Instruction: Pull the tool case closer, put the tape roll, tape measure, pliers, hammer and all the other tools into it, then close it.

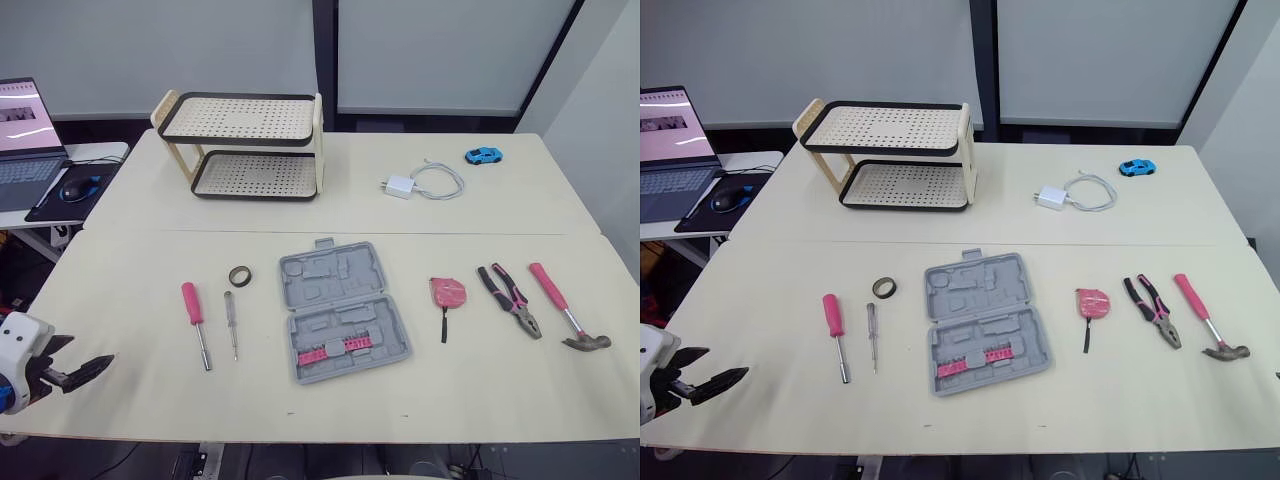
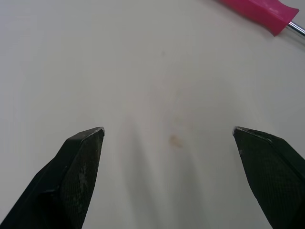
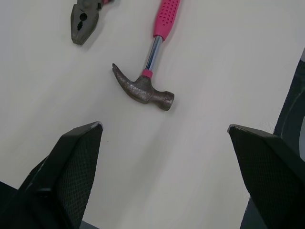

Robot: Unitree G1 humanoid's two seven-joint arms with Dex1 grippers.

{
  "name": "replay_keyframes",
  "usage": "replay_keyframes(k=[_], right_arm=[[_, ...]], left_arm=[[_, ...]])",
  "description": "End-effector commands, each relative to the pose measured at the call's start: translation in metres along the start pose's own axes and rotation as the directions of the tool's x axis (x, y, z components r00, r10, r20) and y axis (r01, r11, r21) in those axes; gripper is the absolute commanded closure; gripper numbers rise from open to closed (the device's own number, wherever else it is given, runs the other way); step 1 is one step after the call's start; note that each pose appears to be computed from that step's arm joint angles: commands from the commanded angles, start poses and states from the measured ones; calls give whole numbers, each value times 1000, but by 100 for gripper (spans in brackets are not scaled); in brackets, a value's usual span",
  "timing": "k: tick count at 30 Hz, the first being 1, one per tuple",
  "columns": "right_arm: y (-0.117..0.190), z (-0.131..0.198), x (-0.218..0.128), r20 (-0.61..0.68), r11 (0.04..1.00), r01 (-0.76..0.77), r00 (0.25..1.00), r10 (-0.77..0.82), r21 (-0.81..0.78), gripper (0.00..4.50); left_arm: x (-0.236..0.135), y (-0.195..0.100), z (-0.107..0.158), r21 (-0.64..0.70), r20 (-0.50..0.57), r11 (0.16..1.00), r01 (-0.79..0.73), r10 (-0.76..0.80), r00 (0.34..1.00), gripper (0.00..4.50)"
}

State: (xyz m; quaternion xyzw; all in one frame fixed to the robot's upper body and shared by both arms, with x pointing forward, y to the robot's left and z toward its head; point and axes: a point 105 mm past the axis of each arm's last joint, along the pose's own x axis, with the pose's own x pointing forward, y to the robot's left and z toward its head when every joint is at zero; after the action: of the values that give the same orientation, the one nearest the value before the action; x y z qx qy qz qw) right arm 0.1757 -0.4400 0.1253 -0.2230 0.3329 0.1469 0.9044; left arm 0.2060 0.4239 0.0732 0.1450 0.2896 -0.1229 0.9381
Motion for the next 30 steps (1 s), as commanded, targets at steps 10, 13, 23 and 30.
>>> replay_keyframes(k=[10, 13, 23, 30], right_arm=[[16, 83, 14, 221, 987, -15, 974, 50, -160, 2], [42, 126, 19, 298, 973, -68, 945, 134, -222, 2], [122, 187, 66, 314, 900, -217, 885, 345, -378, 58], [160, 194, 125, 207, 850, -278, 892, 401, -447, 244]], left_arm=[[22, -63, 63, 57, 197, 975, 213, -220, 955, 0], [32, -98, 81, 97, 217, 946, 310, -324, 921, 0], [67, -156, 116, 191, 235, 887, 420, -457, 858, 57], [94, -169, 107, 264, 134, 834, 484, -529, 838, 274]])
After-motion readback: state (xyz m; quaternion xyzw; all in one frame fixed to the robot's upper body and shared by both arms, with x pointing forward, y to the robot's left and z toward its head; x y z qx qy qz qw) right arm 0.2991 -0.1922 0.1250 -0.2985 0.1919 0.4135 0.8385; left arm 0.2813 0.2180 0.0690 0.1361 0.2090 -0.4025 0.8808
